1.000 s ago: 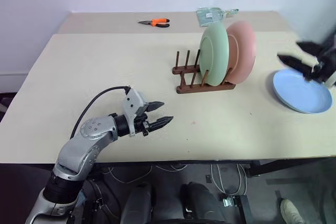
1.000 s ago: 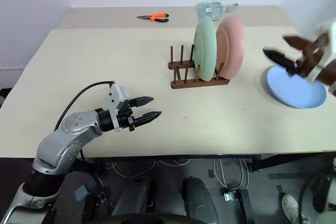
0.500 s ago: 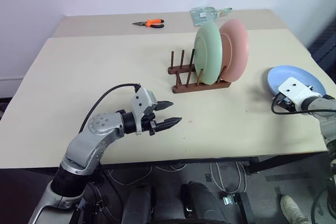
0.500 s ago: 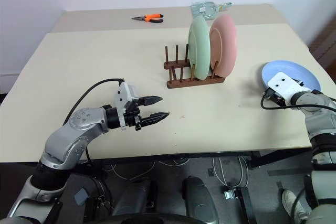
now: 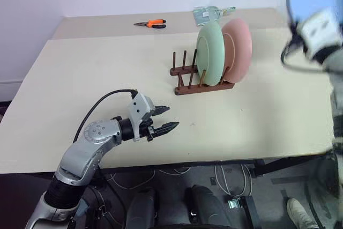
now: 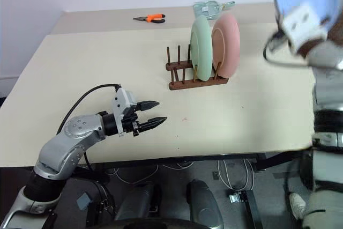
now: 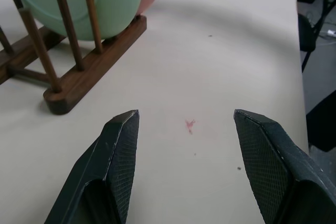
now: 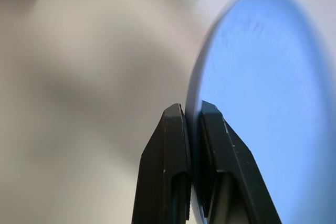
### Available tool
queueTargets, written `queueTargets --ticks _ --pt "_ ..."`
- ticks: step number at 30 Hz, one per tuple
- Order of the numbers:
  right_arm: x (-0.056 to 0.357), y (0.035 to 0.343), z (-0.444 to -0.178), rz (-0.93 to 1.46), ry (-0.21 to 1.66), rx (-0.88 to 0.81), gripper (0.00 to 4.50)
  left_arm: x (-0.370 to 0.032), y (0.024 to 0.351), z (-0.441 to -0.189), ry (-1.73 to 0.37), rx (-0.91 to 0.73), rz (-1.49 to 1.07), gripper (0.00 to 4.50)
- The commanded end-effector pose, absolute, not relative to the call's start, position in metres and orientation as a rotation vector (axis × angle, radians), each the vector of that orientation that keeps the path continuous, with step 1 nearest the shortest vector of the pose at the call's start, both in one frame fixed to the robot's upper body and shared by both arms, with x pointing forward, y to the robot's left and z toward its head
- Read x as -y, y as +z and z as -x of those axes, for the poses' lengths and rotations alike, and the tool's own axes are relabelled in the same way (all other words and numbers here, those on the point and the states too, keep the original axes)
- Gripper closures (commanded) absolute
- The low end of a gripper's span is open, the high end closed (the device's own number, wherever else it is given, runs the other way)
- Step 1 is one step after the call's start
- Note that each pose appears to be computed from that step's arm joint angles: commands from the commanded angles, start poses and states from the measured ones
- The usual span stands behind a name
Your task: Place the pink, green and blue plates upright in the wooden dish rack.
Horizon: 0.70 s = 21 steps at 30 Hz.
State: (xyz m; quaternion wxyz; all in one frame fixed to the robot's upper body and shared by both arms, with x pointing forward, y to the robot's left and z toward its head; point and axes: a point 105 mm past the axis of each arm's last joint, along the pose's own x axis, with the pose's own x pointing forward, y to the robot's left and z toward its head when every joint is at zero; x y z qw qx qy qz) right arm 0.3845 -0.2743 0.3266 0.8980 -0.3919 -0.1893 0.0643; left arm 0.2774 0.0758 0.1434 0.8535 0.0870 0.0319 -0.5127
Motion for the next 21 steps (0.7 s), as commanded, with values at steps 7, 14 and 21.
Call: queueTargets --ticks 7,14,21 --pt "0.091 0.371 -0.282 -0.09 1.111 0.53 4.4 -0.093 0.155 -0.288 -1.029 -0.018 -0.211 1.54" --pt "0.079 0.336 -0.316 -0.27 1.017 0.287 4.4 -0.094 0.155 -0.285 -1.02 -0.014 -0.209 1.54" --pt "0.084 0.308 -0.339 -0.369 0.95 0.145 4.4 -0.094 0.162 -0.284 -1.01 0.004 -0.159 1.54"
